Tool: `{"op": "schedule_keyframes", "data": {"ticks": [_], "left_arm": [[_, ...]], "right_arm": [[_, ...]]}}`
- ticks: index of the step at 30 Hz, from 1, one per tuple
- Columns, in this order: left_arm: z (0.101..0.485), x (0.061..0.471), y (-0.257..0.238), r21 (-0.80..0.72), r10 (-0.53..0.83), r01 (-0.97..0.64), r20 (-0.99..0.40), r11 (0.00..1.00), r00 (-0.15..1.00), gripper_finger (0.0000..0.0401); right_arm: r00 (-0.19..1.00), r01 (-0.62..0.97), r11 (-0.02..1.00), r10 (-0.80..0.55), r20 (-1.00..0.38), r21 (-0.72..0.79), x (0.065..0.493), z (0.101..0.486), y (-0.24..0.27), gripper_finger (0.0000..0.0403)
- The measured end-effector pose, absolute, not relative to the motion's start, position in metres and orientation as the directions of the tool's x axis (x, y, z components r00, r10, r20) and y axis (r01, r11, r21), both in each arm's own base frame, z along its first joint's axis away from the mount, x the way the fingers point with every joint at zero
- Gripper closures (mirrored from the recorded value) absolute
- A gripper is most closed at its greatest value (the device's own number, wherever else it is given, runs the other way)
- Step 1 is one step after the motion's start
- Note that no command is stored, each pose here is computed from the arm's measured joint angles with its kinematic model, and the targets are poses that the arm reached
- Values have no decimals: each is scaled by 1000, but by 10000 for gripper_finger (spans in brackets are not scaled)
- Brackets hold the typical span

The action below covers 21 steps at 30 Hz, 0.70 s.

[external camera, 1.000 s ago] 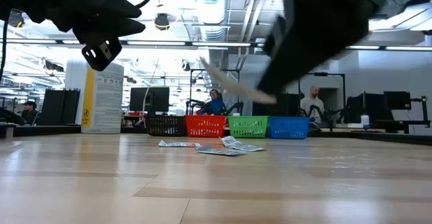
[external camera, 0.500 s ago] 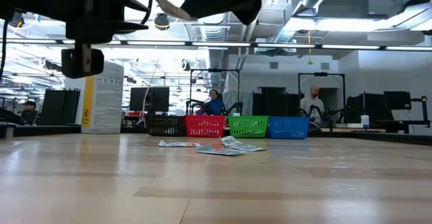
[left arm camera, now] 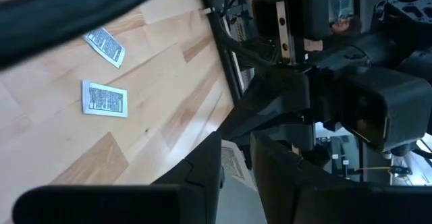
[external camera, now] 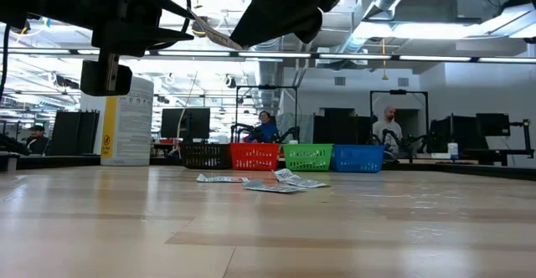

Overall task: Pick & Place First Aid Supplies
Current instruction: Put the ointment pack into the black bin

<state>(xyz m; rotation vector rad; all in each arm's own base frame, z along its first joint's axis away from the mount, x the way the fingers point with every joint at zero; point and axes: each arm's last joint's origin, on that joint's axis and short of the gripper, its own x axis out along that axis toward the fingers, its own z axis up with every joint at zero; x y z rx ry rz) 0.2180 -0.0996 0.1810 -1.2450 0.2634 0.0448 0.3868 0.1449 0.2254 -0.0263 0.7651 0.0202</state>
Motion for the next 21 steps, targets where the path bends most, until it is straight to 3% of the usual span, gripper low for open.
{"op": "schedule_keyframes", "data": {"ticks": [21], "left_arm": [[181, 218, -100, -930, -106, -173, -217, 326, 970, 320]], "right_arm": [[720, 30, 1000, -23, -694, -2, 398, 226, 112, 402]]}}
